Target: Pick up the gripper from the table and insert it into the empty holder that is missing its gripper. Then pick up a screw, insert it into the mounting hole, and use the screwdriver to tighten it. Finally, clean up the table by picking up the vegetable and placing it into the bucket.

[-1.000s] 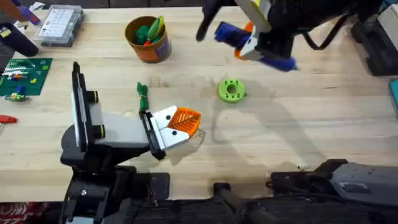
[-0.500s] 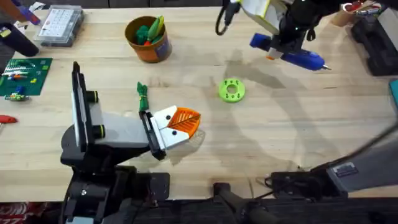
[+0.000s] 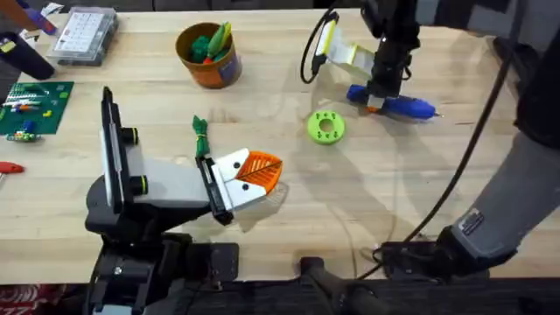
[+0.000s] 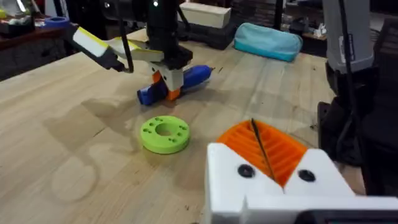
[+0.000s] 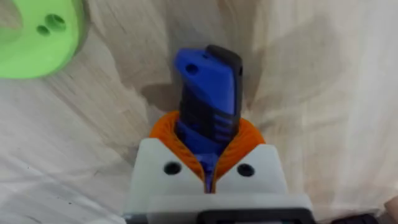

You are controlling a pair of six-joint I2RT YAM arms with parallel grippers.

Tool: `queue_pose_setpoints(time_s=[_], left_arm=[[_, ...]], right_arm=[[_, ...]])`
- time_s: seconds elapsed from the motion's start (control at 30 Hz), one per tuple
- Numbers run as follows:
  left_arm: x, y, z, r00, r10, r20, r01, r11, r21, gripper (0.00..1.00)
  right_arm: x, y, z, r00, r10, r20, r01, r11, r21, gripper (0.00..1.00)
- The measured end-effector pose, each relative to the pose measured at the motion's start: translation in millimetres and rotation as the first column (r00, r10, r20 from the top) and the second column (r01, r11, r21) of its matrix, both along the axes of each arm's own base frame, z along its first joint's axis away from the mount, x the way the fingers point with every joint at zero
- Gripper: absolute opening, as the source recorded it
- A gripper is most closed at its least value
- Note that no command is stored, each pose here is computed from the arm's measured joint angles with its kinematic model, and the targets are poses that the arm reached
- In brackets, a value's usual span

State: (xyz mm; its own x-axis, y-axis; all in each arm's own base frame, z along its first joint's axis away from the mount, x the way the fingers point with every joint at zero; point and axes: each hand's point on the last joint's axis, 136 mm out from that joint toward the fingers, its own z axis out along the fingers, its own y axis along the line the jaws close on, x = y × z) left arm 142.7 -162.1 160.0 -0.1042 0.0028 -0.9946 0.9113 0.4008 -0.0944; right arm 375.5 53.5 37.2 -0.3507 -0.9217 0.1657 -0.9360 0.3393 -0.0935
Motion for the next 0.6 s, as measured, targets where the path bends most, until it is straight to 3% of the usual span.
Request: queue_pose_setpoints(time_s=[0.2,0.23,0.4,0.43,0.6], left_arm=[[0.0,0.0,0.0,1.000,0.000,0.000,0.000,1.000,0.000,0.014],[0.0,0.0,0.0,1.000,0.000,0.000,0.000,1.000,0.000,0.014],[0.0,0.0,0.0,1.000,0.000,0.000,0.000,1.000,0.000,0.014],[0.0,0.0,0.0,1.000,0.000,0.000,0.000,1.000,0.000,0.014],[0.0,0.0,0.0,1.000,0.000,0.000,0.000,1.000,0.000,0.012]], right_arm=[[1.0,0.9,-1.5,1.000,0.007,-0.002,-0.007,1.000,0.000,0.046],[1.0,0.8,-1.5,1.000,0.005,-0.001,-0.005,1.000,0.000,0.123],[2.1,2.9,7.4,1.000,0.001,0.020,-0.001,1.000,0.010,0.862],[2.6,3.9,12.1,0.999,0.000,0.032,0.000,1.000,0.015,0.959],[1.8,7.3,59.3,0.990,-0.012,0.138,0.004,0.999,0.054,0.995]])
